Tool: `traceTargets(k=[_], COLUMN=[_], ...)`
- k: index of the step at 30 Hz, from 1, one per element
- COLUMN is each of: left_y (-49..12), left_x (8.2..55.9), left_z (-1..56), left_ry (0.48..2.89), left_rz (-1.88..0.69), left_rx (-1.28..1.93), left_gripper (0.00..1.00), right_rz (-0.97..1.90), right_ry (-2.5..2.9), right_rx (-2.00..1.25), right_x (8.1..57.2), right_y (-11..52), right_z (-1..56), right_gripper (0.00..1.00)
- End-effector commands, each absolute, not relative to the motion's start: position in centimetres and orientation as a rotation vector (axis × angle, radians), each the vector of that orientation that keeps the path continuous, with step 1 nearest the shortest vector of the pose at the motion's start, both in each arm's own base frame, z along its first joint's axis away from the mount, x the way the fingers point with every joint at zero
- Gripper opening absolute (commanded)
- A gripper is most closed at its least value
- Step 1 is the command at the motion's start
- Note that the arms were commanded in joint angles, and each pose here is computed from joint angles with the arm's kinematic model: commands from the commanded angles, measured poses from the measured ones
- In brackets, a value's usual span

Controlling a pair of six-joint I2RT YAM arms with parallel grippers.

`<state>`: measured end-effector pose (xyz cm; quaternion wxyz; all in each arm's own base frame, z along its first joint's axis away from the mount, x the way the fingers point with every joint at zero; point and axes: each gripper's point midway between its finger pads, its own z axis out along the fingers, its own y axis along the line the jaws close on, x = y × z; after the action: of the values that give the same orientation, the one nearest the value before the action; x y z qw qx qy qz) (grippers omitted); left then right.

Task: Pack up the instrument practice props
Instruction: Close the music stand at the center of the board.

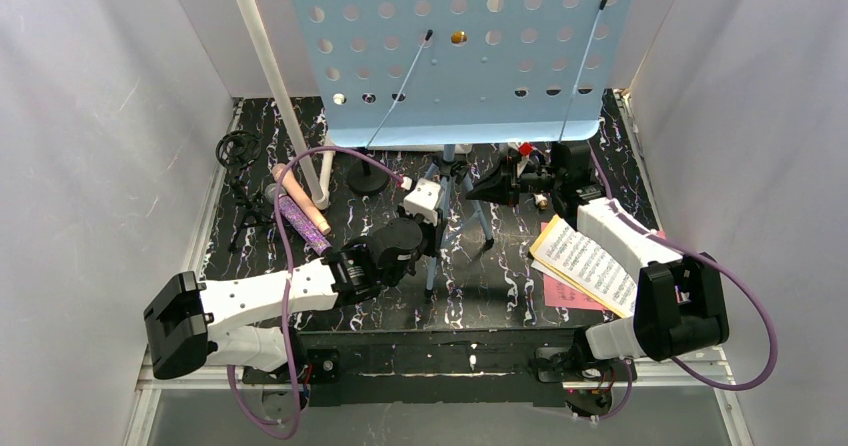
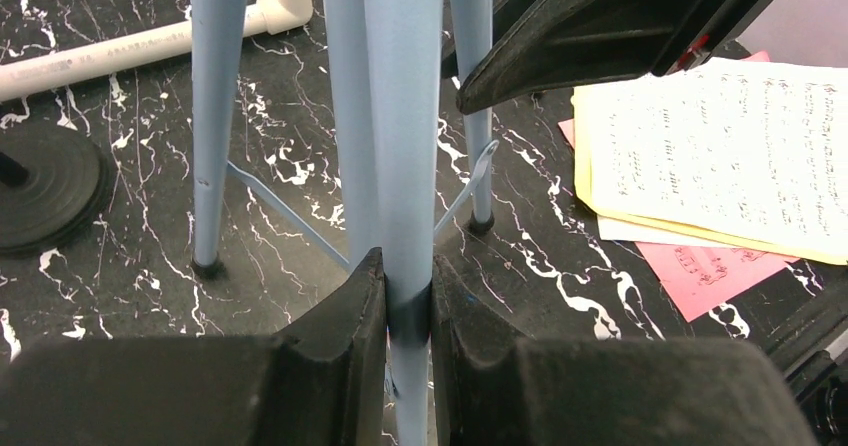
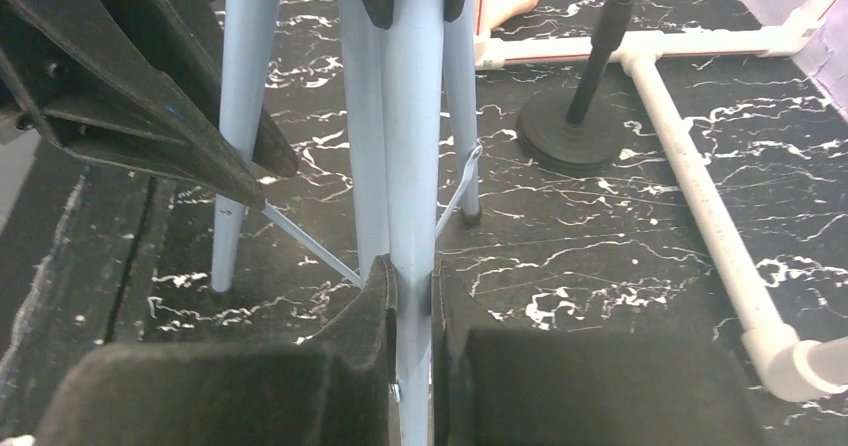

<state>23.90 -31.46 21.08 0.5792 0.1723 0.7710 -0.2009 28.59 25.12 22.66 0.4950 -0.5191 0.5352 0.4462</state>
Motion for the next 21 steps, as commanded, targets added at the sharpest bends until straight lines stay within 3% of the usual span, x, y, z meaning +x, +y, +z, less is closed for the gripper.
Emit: traceTargets(k=[1, 21], left_y=[-31.5, -33.1], left_x=[24.4, 25.4], left_z=[27.4, 27.4], left_ry=[1.648, 1.61], left_rz=[-0.561, -0.556], left_rx=[0.344, 0.457], left_gripper=[0.0, 0.0], right_rz=[1.068, 1.094], right_ry=[1.167, 1.043], right_rx=[-1.207, -1.142], right_x=[28.2, 26.5], right_y=[25.1, 25.1], right_z=[27.8, 30.8], right_gripper=[0.01, 0.01])
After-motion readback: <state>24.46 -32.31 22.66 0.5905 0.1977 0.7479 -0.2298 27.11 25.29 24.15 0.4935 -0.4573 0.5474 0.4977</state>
